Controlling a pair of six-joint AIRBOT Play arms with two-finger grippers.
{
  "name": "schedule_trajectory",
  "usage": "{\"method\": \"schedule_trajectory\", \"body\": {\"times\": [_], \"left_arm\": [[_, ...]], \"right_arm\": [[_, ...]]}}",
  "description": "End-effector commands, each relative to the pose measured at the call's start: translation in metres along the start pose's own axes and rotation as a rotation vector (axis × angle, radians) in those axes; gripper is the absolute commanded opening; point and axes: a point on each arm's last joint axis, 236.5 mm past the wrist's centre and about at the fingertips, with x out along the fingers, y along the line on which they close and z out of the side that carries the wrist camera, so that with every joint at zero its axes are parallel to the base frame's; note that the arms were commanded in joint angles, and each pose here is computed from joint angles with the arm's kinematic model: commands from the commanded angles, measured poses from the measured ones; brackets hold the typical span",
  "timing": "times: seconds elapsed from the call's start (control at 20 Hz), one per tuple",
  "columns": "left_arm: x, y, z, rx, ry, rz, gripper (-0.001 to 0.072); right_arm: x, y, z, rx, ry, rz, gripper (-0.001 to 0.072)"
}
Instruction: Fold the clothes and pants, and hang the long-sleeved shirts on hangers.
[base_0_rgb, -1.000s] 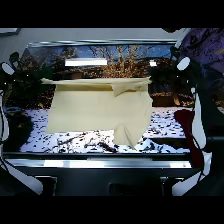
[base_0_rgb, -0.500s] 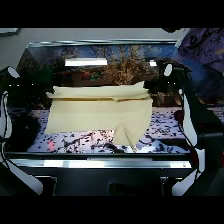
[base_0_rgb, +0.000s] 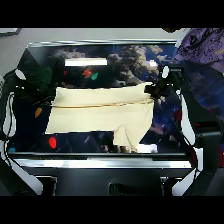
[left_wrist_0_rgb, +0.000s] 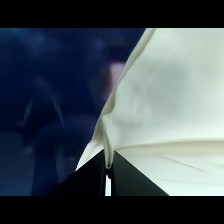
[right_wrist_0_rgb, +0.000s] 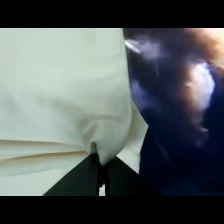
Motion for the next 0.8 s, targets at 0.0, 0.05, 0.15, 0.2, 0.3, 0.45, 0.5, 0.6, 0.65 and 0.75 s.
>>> {"method": "schedule_trajectory", "body": {"times": [0.0,0.05,0.15,0.2,0.3,0.45,0.5,0.6,0.65,0.75], "left_arm": [[0.015,-0.001,-0.008,-0.001,0.056,0.014,0.0021],[0.017,-0.001,-0.009,-0.002,0.061,0.014,0.002],[0.02,0.0,-0.008,-0.003,0.064,0.015,0.0035],[0.02,0.001,-0.008,-0.003,0.062,0.018,0.0108],[0.018,0.007,-0.007,-0.021,0.055,0.047,0.0368],[-0.008,0.03,-0.004,-0.013,0.02,0.142,0.0688],[-0.022,0.038,-0.001,-0.037,-0.011,0.148,0.0688],[-0.054,0.054,0.001,-0.087,-0.073,0.127,0.0688],[-0.071,0.064,-0.001,-0.117,-0.1,0.104,0.0688],[-0.099,0.082,-0.007,-0.181,-0.143,0.037,0.0685]], "right_arm": [[0.012,0.002,-0.013,0.009,0.064,0.009,0.0024],[0.014,0.004,-0.014,0.011,0.07,0.016,0.0024],[0.015,0.006,-0.015,0.015,0.076,0.025,0.0025],[0.015,0.008,-0.016,0.016,0.079,0.032,0.0037],[0.014,0.013,-0.021,0.01,0.101,0.055,0.0099],[-0.003,0.014,-0.029,0.0,0.123,0.064,0.0405],[-0.016,0.012,-0.028,-0.023,0.111,0.064,0.0414],[-0.053,-0.002,-0.023,-0.074,0.053,0.048,0.0415],[-0.074,-0.014,-0.022,-0.096,0.026,0.043,0.0415],[-0.105,-0.043,-0.026,-0.059,-0.001,0.063,0.0414]]}}
